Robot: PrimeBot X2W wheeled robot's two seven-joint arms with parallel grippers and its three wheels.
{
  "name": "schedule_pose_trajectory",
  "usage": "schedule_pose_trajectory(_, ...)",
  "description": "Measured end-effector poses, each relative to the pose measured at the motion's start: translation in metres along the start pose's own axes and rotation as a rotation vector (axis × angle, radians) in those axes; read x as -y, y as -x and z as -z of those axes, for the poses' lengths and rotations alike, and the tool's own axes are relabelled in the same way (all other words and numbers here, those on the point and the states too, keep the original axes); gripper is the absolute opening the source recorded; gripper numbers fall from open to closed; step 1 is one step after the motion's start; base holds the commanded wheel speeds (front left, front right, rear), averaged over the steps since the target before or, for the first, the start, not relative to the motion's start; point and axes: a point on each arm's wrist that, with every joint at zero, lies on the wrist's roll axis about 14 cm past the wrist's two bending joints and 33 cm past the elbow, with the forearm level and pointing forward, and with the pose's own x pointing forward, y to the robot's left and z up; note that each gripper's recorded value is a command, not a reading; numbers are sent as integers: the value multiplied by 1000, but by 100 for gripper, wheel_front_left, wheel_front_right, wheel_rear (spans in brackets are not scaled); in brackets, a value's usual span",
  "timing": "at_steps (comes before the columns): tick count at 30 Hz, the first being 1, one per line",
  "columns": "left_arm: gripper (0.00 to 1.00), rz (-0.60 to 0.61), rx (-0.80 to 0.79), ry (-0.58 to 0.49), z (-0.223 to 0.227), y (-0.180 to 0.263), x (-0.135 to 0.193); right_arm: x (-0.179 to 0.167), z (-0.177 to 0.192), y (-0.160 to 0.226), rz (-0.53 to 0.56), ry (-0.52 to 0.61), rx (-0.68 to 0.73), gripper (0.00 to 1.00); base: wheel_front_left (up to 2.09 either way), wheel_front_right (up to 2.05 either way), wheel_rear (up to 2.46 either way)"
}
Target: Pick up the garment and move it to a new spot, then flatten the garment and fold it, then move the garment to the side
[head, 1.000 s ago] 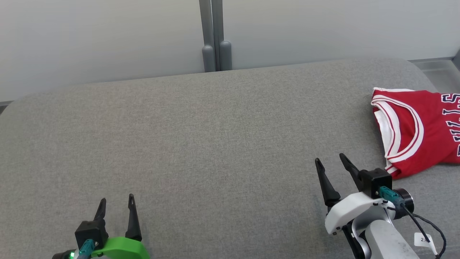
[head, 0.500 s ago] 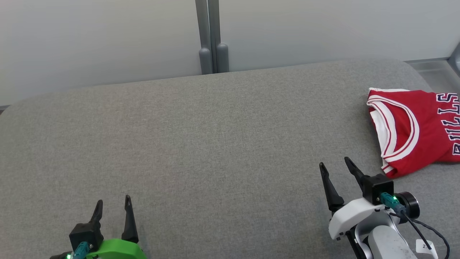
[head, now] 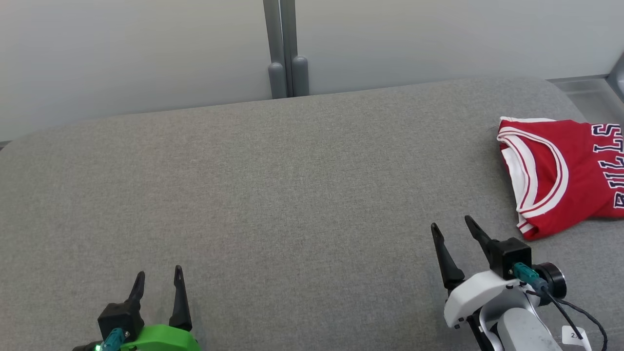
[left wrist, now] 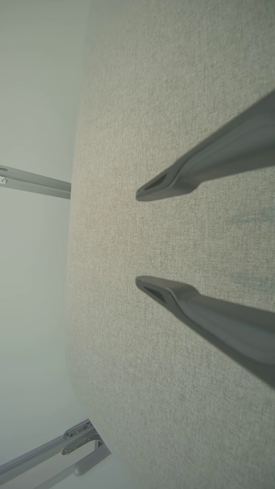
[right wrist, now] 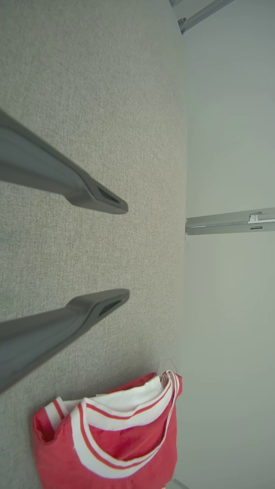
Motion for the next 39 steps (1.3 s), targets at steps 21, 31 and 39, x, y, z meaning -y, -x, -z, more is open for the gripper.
schedule_pose_trajectory(21, 0, -26, -100, 36, 30, 11, -6, -1, 42, 19, 19, -56, -132, 0, 0, 0, 0)
schedule_pose_trajectory(31, 0, -73, -105, 227, 26, 9, -13, 11, 35, 16, 91, -256, -114, 0, 0, 0, 0)
schedule_pose_trajectory(39, 0, -93, -100, 368, 21, 7, -16, 17, 30, 14, 128, -399, -95, 0, 0, 0, 0)
